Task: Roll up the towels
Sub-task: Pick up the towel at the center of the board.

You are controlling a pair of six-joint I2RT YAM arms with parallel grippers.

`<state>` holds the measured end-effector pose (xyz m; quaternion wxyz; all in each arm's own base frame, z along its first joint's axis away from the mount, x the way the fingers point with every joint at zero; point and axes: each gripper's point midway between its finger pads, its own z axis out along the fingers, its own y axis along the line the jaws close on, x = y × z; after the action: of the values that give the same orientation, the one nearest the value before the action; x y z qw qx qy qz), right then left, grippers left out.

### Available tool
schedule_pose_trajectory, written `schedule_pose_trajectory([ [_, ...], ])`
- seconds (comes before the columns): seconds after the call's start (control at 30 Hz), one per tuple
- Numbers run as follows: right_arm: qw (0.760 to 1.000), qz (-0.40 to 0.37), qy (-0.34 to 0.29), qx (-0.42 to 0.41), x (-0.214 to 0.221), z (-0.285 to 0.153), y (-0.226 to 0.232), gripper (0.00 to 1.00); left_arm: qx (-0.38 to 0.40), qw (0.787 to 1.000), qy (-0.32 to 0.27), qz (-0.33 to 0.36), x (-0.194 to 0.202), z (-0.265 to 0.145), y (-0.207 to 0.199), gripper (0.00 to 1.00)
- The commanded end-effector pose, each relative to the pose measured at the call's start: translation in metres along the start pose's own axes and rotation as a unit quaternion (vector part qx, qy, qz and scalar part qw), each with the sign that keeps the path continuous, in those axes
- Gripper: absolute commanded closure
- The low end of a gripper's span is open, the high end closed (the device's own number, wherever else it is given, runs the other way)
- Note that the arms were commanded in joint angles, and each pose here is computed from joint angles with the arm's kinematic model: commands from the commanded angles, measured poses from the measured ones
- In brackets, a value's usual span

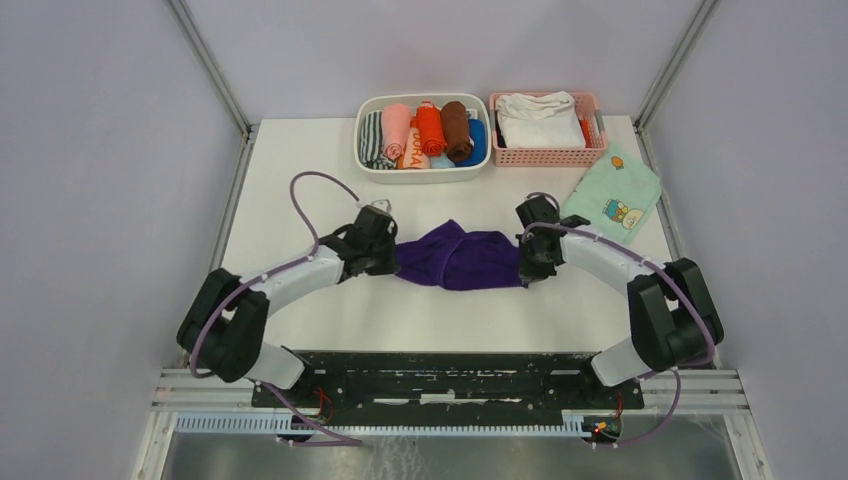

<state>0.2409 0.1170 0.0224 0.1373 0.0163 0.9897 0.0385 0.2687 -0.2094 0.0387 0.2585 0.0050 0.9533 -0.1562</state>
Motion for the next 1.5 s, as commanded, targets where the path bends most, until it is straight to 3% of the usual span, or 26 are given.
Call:
schedule_pose_trajectory([
  [0.0, 0.995, 0.019, -0.1, 0.023, -0.063, -0.047, -0.016, 1.0, -0.03, 0.992, -0.118, -0.035, -0.079, -0.055, 0.024, 0.97],
  [0.27, 0.961, 0.105, -0.251, 0.045, -0.134, -0.136, -0.06, 1.0, -0.162, 0.952, -0.259, -0.03, -0.151, -0.167, 0.092, 0.97],
  [0.53, 0.928, 0.164, -0.33, -0.054, -0.204, -0.188, -0.04, 1.0, -0.213, 0.902, -0.374, -0.024, -0.227, -0.261, 0.104, 0.97],
  [0.67, 0.914, 0.173, -0.358, -0.075, -0.216, -0.201, -0.039, 1.0, -0.173, 0.879, -0.443, -0.026, -0.244, -0.305, 0.087, 0.97],
  [0.8, 0.929, 0.174, -0.322, -0.064, -0.211, -0.177, -0.044, 0.98, -0.081, 0.904, -0.419, -0.026, -0.224, -0.278, 0.062, 0.97],
  [0.93, 0.946, 0.176, -0.266, -0.058, -0.201, -0.142, -0.044, 0.97, 0.03, 0.946, -0.319, -0.058, -0.175, -0.203, 0.037, 0.94],
  [1.03, 0.957, 0.172, -0.231, -0.046, -0.198, -0.121, -0.045, 0.96, 0.117, 0.966, -0.205, -0.102, -0.112, -0.137, 0.013, 0.94],
  [1.13, 0.957, 0.168, -0.231, -0.05, -0.2, -0.12, -0.044, 0.95, 0.11, 0.973, -0.181, -0.086, -0.089, -0.123, 0.001, 0.92],
  [1.27, 0.958, 0.166, -0.225, -0.055, -0.209, -0.112, -0.04, 0.91, 0.104, 0.978, -0.167, -0.072, -0.09, -0.111, -0.011, 0.83],
  [1.4, 0.957, 0.18, -0.224, -0.044, -0.227, -0.093, -0.043, 0.91, 0.11, 0.978, -0.165, -0.069, -0.113, -0.095, -0.024, 0.81],
  [1.47, 0.953, 0.192, -0.234, -0.023, -0.241, -0.084, -0.05, 0.91, 0.127, 0.977, -0.159, -0.056, -0.127, -0.088, -0.039, 0.76],
])
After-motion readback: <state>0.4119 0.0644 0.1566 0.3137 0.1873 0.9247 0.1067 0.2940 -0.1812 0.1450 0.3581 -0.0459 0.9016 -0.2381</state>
